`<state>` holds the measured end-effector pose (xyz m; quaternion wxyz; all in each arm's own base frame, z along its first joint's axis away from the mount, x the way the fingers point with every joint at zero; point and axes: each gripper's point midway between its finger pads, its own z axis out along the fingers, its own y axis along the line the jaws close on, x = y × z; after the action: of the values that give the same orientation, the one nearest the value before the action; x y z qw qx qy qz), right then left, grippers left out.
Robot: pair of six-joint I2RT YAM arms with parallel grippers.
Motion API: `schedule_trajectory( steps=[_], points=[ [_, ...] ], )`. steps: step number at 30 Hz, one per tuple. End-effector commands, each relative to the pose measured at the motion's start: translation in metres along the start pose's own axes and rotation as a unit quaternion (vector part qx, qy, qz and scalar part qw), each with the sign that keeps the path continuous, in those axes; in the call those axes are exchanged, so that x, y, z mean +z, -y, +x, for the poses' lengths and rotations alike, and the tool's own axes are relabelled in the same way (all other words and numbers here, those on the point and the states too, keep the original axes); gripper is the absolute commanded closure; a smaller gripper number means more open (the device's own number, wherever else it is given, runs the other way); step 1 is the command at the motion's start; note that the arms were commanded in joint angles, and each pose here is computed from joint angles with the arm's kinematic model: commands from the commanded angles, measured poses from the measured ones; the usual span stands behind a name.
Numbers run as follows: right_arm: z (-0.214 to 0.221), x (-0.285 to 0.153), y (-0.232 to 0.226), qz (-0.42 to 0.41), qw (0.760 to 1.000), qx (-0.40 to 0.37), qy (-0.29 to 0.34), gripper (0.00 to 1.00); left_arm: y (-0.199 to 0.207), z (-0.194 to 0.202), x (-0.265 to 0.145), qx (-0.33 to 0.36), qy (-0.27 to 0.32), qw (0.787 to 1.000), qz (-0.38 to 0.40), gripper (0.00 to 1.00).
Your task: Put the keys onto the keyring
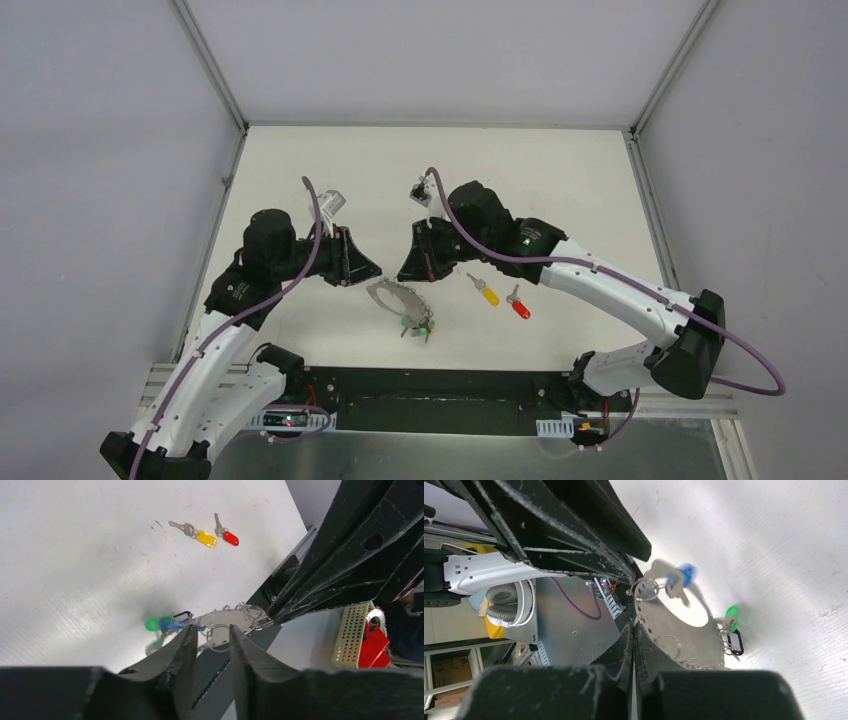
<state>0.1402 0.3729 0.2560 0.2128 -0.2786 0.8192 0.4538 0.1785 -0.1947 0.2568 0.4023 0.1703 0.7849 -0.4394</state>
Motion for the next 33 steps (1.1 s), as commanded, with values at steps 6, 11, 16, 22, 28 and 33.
schedule_trajectory(
  steps=[6, 11, 16, 22, 28, 33],
  points=[
    [-0.020, -0.016, -0.018, -0.043, 0.996, -0.060, 0.054, 1.00, 0.018, -0.024, -0.012, 0.079, 0.051, 0.995, 0.021, 0.54],
    [-0.023, -0.019, -0.019, -0.054, 0.993, -0.075, 0.076, 1.00, 0.038, -0.021, -0.013, 0.118, 0.047, 0.988, 0.088, 0.54],
    [-0.019, -0.019, -0.019, -0.064, 0.992, -0.081, 0.075, 1.00, 0.051, -0.019, -0.011, 0.186, 0.061, 0.969, 0.149, 0.55],
    [-0.019, -0.021, -0.022, -0.074, 0.991, -0.084, 0.076, 1.00, 0.058, -0.009, -0.011, 0.288, 0.077, 0.932, 0.205, 0.56],
    [-0.020, -0.020, -0.027, -0.085, 0.991, -0.078, 0.074, 1.00, 0.059, 0.004, -0.006, 0.344, 0.069, 0.904, 0.245, 0.63],
    [-0.018, -0.019, -0.030, -0.097, 0.990, -0.075, 0.068, 1.00, 0.054, 0.006, 0.002, 0.361, 0.072, 0.899, 0.238, 0.65]
  ],
)
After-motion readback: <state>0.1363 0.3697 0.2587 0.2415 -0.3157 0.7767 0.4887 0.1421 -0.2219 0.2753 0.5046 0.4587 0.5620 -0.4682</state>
